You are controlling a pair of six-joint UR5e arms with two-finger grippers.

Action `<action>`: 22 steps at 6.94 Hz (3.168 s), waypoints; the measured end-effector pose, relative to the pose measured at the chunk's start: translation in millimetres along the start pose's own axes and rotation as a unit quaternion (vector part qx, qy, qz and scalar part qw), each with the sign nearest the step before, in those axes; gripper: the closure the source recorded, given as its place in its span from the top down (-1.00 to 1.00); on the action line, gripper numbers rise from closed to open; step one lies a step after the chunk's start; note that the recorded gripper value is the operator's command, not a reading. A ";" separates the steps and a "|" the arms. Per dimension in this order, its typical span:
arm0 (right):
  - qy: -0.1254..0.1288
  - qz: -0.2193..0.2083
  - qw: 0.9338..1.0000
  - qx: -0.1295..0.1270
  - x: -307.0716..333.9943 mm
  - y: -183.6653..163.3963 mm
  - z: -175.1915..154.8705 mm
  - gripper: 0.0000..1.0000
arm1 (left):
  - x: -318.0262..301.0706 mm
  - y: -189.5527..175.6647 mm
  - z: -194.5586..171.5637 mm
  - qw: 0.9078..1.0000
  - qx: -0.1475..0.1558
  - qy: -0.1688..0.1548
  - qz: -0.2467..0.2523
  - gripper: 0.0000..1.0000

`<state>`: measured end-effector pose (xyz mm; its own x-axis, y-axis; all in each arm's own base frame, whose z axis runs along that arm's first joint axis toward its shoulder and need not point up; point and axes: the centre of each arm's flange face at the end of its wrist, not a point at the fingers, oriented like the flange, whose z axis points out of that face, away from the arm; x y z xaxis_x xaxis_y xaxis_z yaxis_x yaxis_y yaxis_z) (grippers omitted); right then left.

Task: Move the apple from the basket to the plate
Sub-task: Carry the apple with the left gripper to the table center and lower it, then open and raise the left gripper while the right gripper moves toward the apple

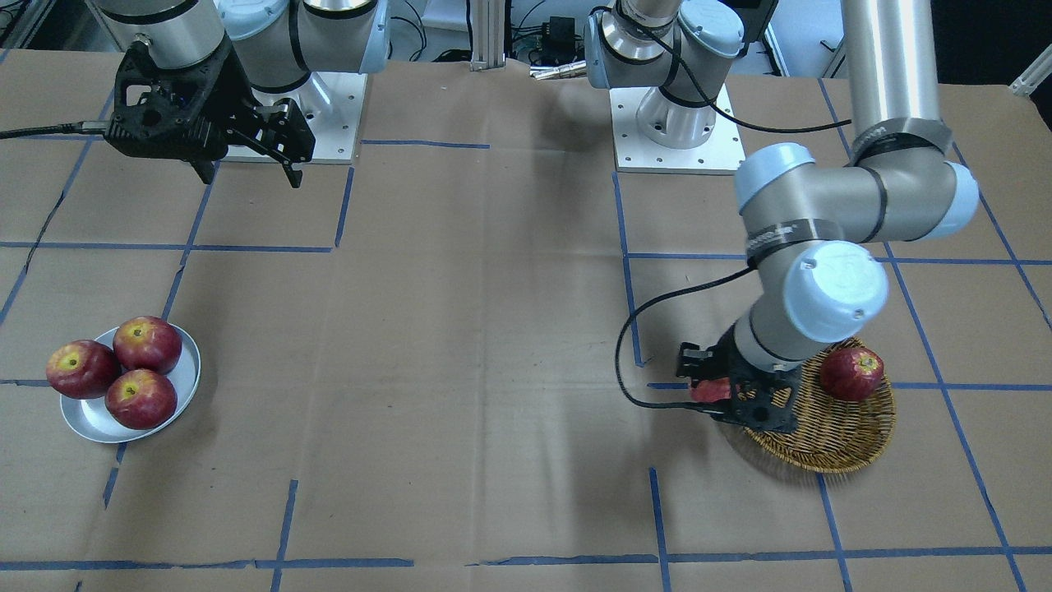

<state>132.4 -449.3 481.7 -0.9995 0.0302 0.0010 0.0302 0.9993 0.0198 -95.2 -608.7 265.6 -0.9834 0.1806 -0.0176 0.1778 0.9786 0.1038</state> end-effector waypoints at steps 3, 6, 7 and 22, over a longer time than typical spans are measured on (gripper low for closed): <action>0.000 -0.001 1.000 0.002 -0.6 1.1 -1.1 1.00 | 147.4 -11.3 5.8 0.998 0.006 -0.007 -0.068 -0.11; 0.000 0.001 1.000 0.002 -0.3 0.7 -1.1 1.00 | 238.9 -14.3 38.4 0.996 0.009 0.000 -0.092 -0.11; 0.000 0.002 1.000 0.002 -0.3 0.9 -1.0 1.00 | 258.3 -13.9 49.4 0.995 0.010 0.012 -0.098 -0.09; -0.002 -0.005 0.999 0.041 -20.4 -37.2 19.8 1.00 | 193.0 26.0 -82.8 0.998 0.049 0.004 -0.045 0.98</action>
<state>151.7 -486.7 461.1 -0.9998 0.0198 -0.0027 0.0199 0.9979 -0.0613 -283.4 -556.6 347.3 -0.9958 0.0907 -0.0137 0.0906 0.9959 0.0055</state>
